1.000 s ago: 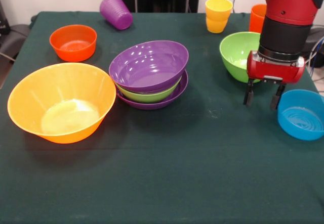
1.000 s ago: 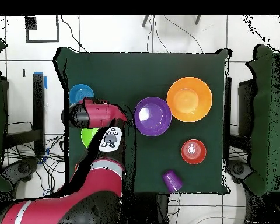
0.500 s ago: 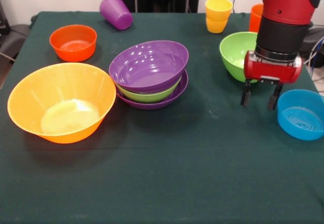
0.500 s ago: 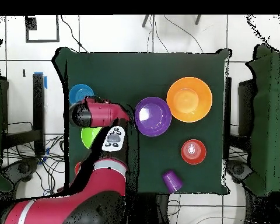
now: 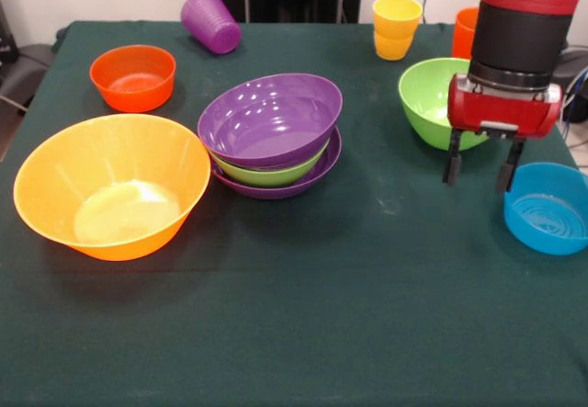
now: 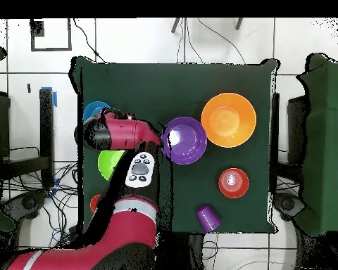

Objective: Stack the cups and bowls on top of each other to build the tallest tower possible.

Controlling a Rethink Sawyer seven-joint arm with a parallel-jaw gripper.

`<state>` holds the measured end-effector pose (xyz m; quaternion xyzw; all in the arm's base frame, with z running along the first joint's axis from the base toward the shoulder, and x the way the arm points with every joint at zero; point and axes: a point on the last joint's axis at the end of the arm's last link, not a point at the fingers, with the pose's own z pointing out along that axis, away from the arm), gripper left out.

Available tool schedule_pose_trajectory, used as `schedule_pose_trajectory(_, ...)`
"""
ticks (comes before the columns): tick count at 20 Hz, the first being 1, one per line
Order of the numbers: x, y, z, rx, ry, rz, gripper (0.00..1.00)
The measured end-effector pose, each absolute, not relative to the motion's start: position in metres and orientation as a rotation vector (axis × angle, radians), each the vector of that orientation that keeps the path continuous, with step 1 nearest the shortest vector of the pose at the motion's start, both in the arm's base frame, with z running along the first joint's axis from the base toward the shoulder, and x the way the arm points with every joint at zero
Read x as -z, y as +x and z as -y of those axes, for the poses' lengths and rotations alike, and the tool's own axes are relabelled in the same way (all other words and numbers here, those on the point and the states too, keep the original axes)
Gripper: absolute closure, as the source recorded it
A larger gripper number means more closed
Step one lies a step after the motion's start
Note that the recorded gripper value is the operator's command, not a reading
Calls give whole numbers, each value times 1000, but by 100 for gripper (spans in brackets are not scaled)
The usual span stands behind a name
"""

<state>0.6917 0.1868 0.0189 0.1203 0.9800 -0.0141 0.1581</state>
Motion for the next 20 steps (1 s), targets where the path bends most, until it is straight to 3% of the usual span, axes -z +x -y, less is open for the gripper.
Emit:
schedule_pose_trajectory(8,-45,698,-189,29,349,-2804,0)
schedule_pose_trajectory(20,-46,696,-192,30,345,-2821,0)
